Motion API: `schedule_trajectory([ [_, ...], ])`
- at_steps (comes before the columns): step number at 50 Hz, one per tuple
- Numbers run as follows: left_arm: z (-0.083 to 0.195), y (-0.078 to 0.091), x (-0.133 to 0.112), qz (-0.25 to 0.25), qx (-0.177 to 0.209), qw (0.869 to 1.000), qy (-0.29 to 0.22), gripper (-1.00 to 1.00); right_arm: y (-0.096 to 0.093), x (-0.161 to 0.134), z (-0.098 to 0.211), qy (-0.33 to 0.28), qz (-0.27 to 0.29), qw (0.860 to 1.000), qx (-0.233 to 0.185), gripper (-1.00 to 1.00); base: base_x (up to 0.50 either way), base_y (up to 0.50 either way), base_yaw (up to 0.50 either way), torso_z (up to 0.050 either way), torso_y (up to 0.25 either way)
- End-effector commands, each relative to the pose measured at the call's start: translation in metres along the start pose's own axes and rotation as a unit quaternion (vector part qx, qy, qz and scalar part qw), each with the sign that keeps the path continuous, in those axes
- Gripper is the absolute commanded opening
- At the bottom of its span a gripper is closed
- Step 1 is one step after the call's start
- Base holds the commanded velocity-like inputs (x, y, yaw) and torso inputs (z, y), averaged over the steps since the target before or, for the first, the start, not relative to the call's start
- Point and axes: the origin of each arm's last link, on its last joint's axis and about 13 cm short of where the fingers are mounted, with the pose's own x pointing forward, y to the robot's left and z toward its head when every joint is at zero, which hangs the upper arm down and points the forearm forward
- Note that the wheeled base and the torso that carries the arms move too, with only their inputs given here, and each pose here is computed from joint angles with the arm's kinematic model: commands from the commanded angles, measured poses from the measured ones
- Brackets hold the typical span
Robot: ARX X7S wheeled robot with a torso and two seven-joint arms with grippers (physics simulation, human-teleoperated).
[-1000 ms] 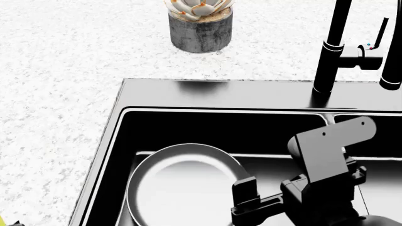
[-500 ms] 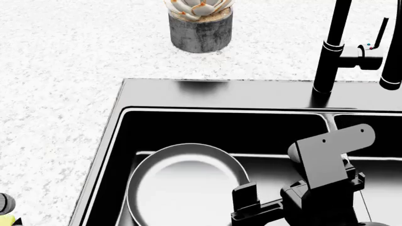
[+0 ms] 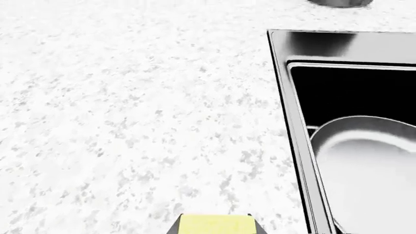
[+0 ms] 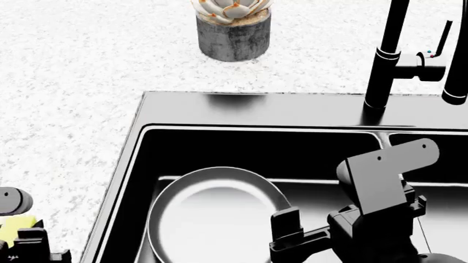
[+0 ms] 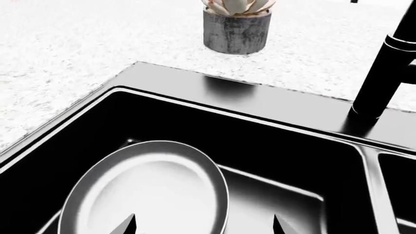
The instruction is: Pick the pan and sponge and place them into the sink. Then turn on the water.
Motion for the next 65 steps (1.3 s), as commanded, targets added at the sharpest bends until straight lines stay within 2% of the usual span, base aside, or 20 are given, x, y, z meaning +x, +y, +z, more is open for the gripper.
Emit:
schedule_trajectory([
  [1,0.039,-0.019,0.012,-0.047,0.019,0.998,-0.033,-1.00,-0.001,-0.006,0.005,-0.009,-0.007,1.000,0.001,1.00,0.00,0.00,0.00,0.000,0.000],
  [5,0.057,-0.032,0.020,-0.076,0.046,0.995,-0.046,-1.00,-0.002,-0.012,0.009,-0.013,-0.010,1.000,0.001,1.00,0.00,0.00,0.00,0.000,0.000],
  [9,0.072,-0.045,0.026,-0.122,0.041,0.991,-0.046,-1.00,-0.003,-0.019,0.016,-0.029,-0.020,0.999,0.015,1.00,0.00,0.00,0.00,0.000,0.000],
  [12,0.083,-0.056,0.034,-0.147,0.049,0.986,-0.063,-1.00,-0.004,-0.027,0.020,-0.033,-0.027,0.999,0.028,1.00,0.00,0.00,0.00,0.000,0.000],
  [17,0.096,-0.076,0.037,-0.206,0.071,0.974,-0.055,-1.00,-0.006,-0.039,0.022,-0.054,-0.045,0.997,0.045,1.00,0.00,0.00,0.00,0.000,0.000],
  [19,0.099,-0.081,0.038,-0.218,0.089,0.970,-0.057,-1.00,-0.006,-0.041,0.020,-0.054,-0.046,0.996,0.045,1.00,0.00,0.00,0.00,0.000,0.000],
  [23,0.106,-0.094,0.042,-0.238,0.095,0.965,-0.054,-1.00,-0.006,-0.054,0.018,-0.053,-0.056,0.996,0.044,1.00,0.00,0.00,0.00,0.000,0.000],
  [34,0.105,-0.135,0.059,-0.291,0.123,0.949,-0.021,-1.00,-0.003,-0.080,0.017,-0.059,-0.081,0.994,0.043,1.00,0.00,0.00,0.00,0.000,0.000],
  [40,0.092,-0.157,0.066,-0.301,0.135,0.944,0.005,-1.00,-0.001,-0.086,0.014,-0.059,-0.085,0.994,0.044,1.00,0.00,0.00,0.00,0.000,0.000],
  [54,0.056,-0.164,0.086,-0.289,0.150,0.944,0.056,-1.00,0.001,-0.087,0.003,-0.055,-0.085,0.994,0.050,1.00,0.00,0.00,0.00,0.000,0.000],
  [65,0.054,-0.159,0.079,-0.257,0.167,0.951,0.052,-1.00,0.003,-0.086,0.003,-0.057,-0.083,0.994,0.049,1.00,0.00,0.00,0.00,0.000,0.000],
])
